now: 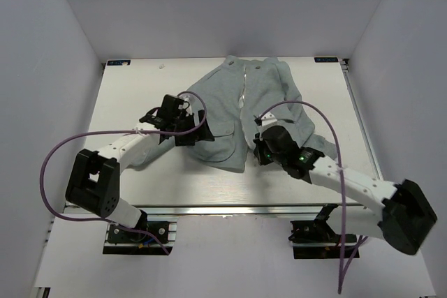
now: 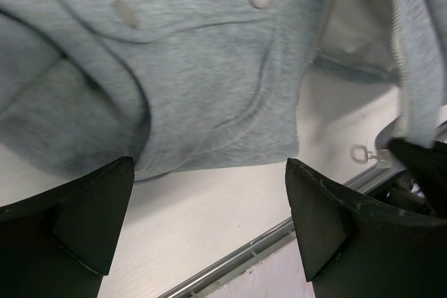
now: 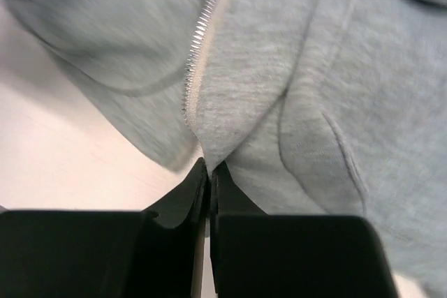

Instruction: Zip up the jacket

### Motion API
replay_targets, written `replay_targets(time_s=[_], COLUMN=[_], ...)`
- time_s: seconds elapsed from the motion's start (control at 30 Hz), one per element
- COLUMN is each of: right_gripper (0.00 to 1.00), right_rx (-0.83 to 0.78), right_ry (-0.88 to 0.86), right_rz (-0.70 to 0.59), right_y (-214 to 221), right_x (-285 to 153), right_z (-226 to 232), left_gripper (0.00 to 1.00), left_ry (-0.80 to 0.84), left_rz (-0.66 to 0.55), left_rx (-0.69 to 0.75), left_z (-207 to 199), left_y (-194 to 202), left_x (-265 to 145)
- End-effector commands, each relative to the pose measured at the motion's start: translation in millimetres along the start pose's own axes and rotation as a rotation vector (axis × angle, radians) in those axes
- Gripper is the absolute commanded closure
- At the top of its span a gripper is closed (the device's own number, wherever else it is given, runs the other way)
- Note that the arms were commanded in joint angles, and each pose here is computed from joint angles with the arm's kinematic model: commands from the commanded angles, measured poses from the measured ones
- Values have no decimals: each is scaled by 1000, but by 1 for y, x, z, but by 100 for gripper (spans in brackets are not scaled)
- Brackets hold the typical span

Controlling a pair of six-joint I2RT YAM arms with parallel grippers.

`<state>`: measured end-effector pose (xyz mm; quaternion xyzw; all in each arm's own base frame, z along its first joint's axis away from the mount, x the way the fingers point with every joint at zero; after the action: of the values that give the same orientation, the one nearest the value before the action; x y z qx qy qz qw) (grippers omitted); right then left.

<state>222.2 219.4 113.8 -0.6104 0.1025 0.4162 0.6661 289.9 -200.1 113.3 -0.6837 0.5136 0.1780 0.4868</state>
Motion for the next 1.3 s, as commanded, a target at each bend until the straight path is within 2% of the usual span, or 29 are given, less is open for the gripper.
replay_targets(time_s=[0.0,0.1,0.23,0.37,0.43,0.47,0.5,0.57,0.83,1.07,1.27], right_gripper=[100,100,100,100,100,100,100,100,100,100,100], right_rx=[-87,-73,-50,-7,77,103,175,242,350,364,363], right_ry=[-150,-194,-221,-90,0,69,103,131,136,137,147], right_rz=[-238,-362,-411,-372,-346,-310,-301,-274,-293,-279,-279], right_y=[-39,-54,-60,-52,-46,-36,-32,-20,-2,2,4], right_x=[-16,-27,-34,-30,-30,-30,-34,-39,-51,-49,-50], right_z=[19,20,22,-1,-18,-32,-43,-59,-80,-81,-83], left_gripper=[2,2,2,2,2,2,2,3,12,21,21], left_ry=[55,112,193,199,114,97,44,26,-78,-192,-199], left_rz=[-45,-36,-12,57,131,114,149,155,265,267,284], left_rx=[64,84,145,221,276,307,340,363,350,342,316], left_z=[-25,-38,-61,-83,-88,-100,-103,-111,-97,-92,-96], left_y=[-13,-11,-3,11,29,21,33,33,53,56,65], left_x=[-14,-13,-7,10,25,26,33,37,73,80,88])
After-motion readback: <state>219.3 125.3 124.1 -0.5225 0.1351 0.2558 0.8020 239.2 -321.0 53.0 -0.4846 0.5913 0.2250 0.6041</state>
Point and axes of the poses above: each gripper's point midway between its finger pads, its own x axis out along the fingers, its own z axis along the line the jaws close on, y = z × x, the point moved 2 cm from there along -x, back along the fingers, and after that the axes turned 9 degrees about x, right-handed, at the moved point
